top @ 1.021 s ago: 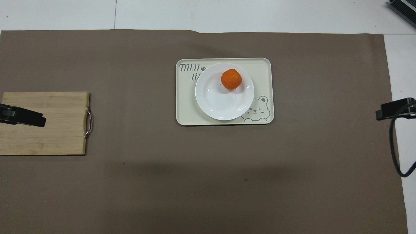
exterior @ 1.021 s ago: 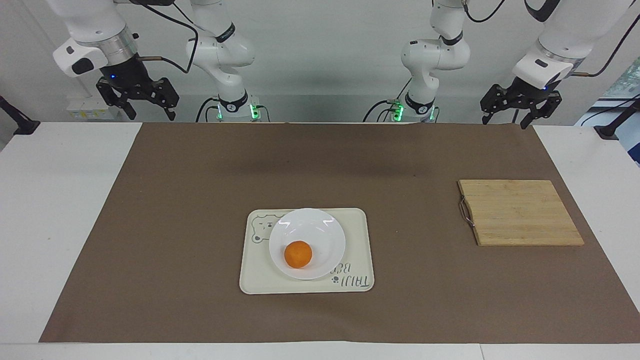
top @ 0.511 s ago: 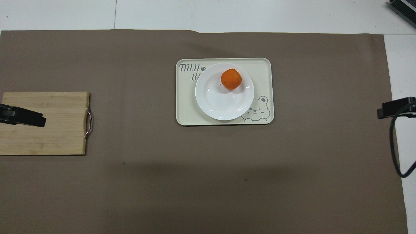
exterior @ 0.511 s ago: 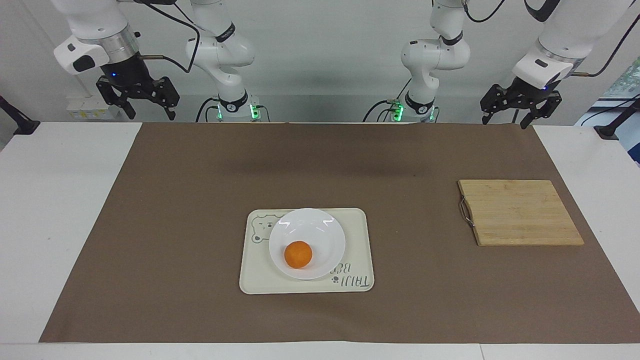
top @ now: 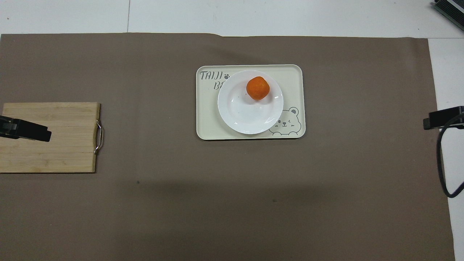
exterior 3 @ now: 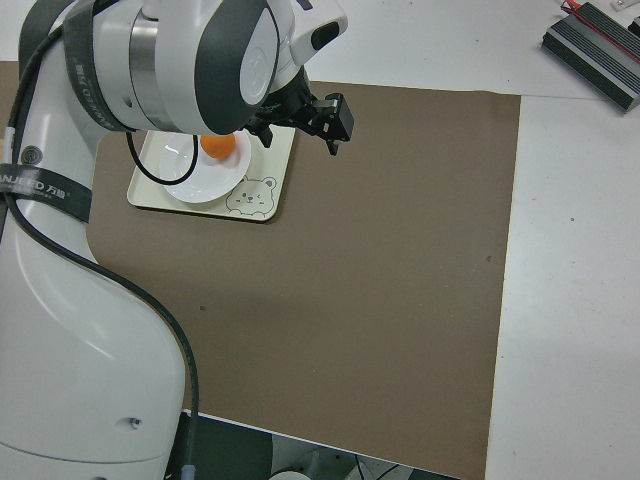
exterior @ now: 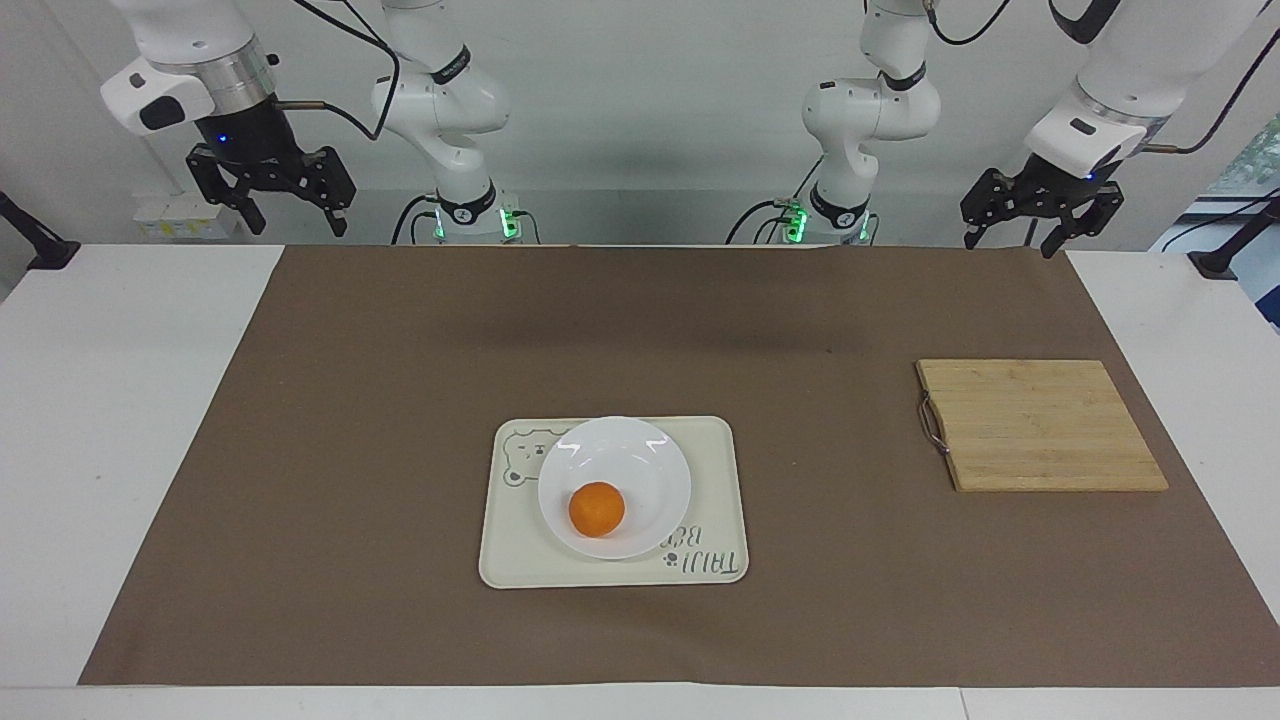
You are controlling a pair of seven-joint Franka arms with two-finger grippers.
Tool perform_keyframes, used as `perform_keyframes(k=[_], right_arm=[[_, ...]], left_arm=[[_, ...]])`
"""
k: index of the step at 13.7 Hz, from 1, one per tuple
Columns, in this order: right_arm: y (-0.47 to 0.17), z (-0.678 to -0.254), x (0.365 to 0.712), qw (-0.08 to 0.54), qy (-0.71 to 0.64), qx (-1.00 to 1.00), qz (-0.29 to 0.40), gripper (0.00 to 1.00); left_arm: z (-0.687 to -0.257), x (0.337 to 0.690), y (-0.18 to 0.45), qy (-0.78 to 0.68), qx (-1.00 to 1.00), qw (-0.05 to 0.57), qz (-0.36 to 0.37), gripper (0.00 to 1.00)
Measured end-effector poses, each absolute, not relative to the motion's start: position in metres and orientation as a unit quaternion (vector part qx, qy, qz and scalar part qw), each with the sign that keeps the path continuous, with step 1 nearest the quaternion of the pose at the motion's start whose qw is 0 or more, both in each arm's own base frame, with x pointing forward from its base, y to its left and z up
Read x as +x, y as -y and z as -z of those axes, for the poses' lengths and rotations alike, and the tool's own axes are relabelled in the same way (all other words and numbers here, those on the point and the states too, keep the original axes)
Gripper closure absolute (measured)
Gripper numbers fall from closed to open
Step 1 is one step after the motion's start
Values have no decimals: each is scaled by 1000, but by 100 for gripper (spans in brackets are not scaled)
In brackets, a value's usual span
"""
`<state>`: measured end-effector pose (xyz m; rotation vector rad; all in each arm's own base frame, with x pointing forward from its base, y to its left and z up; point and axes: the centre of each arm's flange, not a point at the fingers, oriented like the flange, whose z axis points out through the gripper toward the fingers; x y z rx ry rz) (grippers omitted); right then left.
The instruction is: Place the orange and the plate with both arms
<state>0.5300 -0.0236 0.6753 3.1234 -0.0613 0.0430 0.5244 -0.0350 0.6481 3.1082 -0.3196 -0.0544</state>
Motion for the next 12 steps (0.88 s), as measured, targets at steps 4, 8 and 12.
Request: perform_keyframes(k=[4, 8, 12], right_arm=[[23, -675, 530, 8, 19, 1000, -14, 0], [22, -675, 530, 6, 18, 1000, -14, 0], [22, -675, 530, 6, 18, 1000, -14, 0]], left_arm=[[-648, 524, 35, 102, 995, 8, 17, 0], [-648, 523, 55, 116, 993, 12, 18, 0], [-648, 523, 55, 108, 994, 12, 18, 0]])
